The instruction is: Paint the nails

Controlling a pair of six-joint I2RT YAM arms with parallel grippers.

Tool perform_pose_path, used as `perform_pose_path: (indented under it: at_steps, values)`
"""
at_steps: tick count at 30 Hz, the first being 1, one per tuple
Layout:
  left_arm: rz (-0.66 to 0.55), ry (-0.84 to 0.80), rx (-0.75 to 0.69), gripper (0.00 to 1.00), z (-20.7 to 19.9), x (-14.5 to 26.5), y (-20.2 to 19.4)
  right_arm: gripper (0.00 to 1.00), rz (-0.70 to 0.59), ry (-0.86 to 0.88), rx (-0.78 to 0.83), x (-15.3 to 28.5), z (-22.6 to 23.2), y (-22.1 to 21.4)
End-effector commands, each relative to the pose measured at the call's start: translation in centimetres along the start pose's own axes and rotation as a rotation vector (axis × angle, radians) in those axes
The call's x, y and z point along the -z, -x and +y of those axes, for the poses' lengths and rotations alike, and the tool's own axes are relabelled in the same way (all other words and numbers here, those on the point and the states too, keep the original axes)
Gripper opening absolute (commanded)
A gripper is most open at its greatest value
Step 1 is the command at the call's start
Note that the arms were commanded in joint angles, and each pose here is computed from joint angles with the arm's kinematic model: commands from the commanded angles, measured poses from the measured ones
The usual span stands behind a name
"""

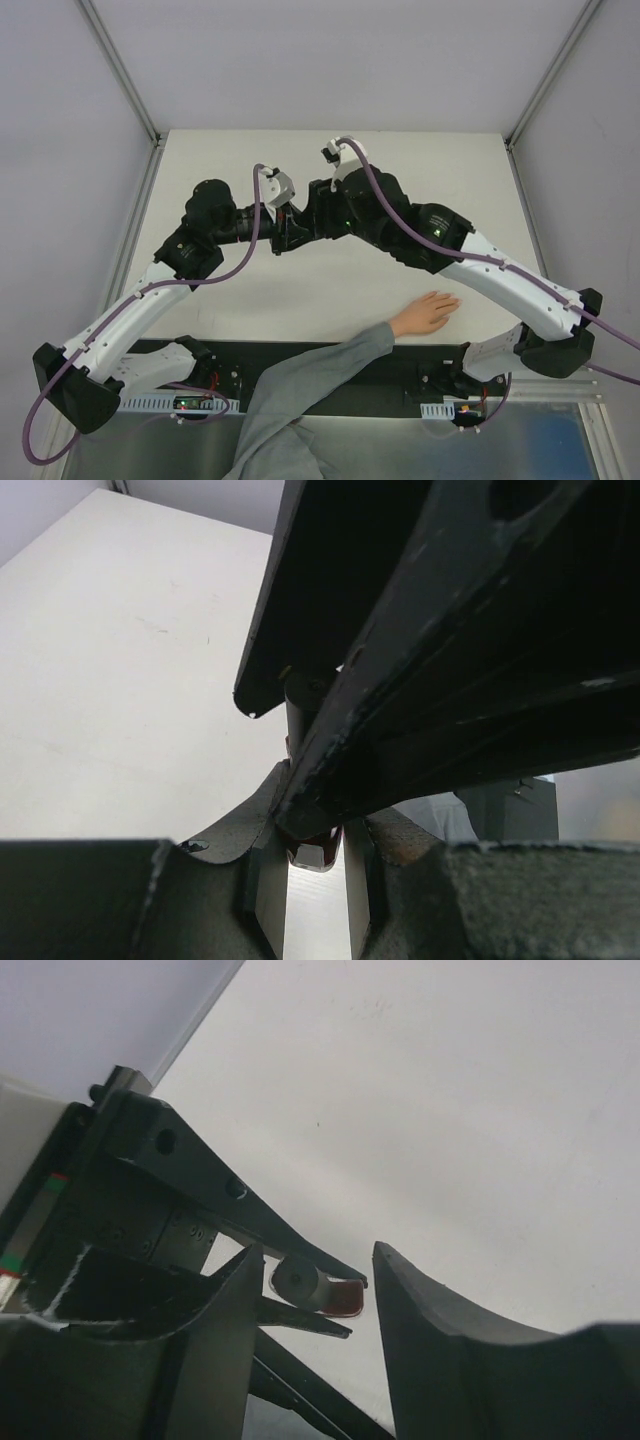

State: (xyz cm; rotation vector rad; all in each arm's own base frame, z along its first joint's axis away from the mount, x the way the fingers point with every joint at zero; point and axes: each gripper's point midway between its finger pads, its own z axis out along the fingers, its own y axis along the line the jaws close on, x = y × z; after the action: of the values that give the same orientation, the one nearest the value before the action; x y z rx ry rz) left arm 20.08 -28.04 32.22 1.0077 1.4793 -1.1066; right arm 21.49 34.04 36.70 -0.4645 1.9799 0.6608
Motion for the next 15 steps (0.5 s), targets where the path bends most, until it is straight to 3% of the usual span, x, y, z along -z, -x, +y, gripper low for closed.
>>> perform_pose_path:
  at_steps: [1, 5, 6, 7, 9, 11, 12, 15]
  values:
    - [-0.057, 0.001, -0.075, 0.00, -0.7, 0.5, 2.4, 0.40, -0.016, -0.021, -0.009, 0.6, -0.1, 0.7]
    - [-0.051, -0.061, -0.070, 0.00, -1.6, 0.4, 2.3, 0.18, -0.016, 0.054, 0.063, 1.0, 0.5, 0.3]
    - [-0.048, -0.087, -0.063, 0.00, -2.0, 0.3, 2.3, 0.01, -0.018, 0.085, 0.095, 1.0, 0.6, 0.3]
    - [-0.045, -0.123, -0.052, 0.00, -2.6, 0.2, 2.5, 0.01, -0.025, 0.119, 0.158, 1.1, 0.5, 0.0]
    - [-0.030, -0.311, -0.046, 0.00, -5.7, 0.8, 2.4, 0.01, 0.003, 0.345, 0.216, 1.6, 2.5, -0.8]
    - [-0.023, -0.498, -0.046, 0.00, -8.5, 1.8, 2.7, 0.01, 0.055, 0.688, 0.271, 4.3, 5.2, -3.4]
    - [-0.001, -0.639, -0.021, 0.00, -10.6, 3.1, 2.6, 0.01, 0.000, 0.773, 0.283, 5.1, 6.1, -2.7]
    - [-0.019, -0.716, -0.062, 0.00, -11.7, 4.1, 2.6, 0.00, 0.022, 0.874, 0.262, 6.9, 6.4, -3.2]
